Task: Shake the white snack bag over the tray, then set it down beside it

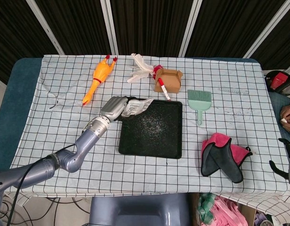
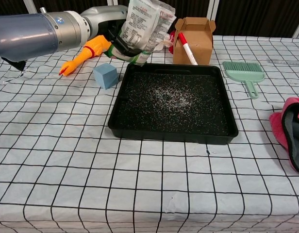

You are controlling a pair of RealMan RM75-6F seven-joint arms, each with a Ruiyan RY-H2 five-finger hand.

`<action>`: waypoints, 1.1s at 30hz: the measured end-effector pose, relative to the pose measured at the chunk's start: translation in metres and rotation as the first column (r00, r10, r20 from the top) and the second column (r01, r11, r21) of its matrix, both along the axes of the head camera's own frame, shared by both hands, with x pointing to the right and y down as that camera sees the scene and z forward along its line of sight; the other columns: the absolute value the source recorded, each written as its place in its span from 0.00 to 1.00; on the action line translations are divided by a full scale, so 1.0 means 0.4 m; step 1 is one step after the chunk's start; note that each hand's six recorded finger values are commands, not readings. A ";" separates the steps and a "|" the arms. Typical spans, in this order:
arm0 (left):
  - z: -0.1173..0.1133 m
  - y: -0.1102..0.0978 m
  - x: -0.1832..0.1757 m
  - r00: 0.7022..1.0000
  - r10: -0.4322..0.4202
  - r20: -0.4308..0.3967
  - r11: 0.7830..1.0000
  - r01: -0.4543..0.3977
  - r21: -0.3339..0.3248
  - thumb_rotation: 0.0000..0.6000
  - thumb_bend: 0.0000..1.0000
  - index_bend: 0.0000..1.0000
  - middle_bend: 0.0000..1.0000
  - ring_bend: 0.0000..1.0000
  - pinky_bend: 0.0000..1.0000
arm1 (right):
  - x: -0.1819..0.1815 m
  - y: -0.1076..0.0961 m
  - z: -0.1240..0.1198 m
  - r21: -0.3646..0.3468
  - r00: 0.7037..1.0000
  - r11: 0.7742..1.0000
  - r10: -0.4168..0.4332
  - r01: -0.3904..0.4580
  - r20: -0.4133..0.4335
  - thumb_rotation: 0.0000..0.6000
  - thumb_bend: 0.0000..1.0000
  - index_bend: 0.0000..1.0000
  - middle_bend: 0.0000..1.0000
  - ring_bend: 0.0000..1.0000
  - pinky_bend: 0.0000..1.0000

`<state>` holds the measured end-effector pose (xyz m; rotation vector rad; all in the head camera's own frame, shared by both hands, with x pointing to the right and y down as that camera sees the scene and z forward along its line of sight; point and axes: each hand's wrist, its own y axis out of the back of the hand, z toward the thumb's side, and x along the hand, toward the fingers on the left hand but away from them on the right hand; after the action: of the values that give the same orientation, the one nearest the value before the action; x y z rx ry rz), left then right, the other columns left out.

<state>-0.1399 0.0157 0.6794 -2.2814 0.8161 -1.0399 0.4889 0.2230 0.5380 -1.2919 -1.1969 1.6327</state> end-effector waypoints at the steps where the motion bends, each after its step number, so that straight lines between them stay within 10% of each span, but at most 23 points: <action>1: 0.001 0.000 0.002 1.000 0.002 -0.001 1.000 -0.002 -0.004 1.00 0.75 0.47 0.52 0.39 0.47 | 0.000 0.000 0.001 -0.001 1.000 1.000 -0.001 0.001 -0.006 1.00 0.18 0.24 0.05 0.14 0.29; 33: -0.058 -0.040 -0.010 0.944 0.176 0.278 0.984 -0.176 -0.025 1.00 0.81 0.54 0.59 0.46 0.51 | 0.017 0.001 -0.004 0.003 1.000 1.000 0.022 -0.022 -0.011 1.00 0.18 0.24 0.05 0.14 0.29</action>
<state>-0.1441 -0.0002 0.6564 -2.0969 0.4870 -1.2401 0.4959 0.2234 0.5364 -1.2699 -1.2102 1.6511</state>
